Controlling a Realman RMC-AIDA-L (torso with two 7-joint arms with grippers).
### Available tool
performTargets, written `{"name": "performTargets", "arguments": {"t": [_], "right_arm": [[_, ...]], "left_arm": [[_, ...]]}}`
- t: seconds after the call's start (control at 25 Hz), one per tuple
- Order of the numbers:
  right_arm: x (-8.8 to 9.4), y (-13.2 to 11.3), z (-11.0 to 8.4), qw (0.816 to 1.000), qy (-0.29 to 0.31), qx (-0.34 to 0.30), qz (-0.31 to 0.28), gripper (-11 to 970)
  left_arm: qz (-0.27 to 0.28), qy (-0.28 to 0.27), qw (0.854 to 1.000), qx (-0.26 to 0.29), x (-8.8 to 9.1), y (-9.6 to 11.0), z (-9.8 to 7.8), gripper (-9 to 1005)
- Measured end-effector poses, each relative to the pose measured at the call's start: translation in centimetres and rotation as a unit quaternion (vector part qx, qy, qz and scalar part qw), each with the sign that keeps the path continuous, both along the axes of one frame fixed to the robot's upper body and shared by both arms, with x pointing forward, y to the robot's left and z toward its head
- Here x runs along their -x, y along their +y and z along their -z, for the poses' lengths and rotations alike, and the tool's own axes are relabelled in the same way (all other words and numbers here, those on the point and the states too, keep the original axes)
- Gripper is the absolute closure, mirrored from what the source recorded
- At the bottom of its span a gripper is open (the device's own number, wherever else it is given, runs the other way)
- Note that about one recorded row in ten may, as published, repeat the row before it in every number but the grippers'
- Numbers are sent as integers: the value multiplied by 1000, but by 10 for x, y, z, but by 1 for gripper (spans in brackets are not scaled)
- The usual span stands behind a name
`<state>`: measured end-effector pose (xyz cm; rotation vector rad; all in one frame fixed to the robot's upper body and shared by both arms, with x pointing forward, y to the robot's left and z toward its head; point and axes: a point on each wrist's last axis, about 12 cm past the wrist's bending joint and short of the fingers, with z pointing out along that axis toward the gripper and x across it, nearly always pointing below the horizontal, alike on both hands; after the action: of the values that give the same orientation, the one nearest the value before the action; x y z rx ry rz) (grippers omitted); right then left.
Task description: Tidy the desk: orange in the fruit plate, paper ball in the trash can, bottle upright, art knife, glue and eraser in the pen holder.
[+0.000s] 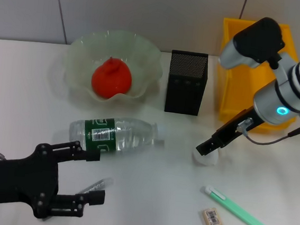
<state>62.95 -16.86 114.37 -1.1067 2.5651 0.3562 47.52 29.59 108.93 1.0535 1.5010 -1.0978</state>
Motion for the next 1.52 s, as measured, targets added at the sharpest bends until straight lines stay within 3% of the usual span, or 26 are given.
{"name": "performTargets", "arguments": {"t": [1.0,1.32,1.52], "right_arm": [[-3,17,13,999,21,42,1,173],[-3,18,9,999,17,40,-1,326],[3,11,-20,1000,9,28,-1,428]], "left_arm": [[7,15,1000,-14,1,-4,7,193],[3,19,1000,-13,4,-3,10,192],[4,18,1000,-12,5,-2,10,192]]}}
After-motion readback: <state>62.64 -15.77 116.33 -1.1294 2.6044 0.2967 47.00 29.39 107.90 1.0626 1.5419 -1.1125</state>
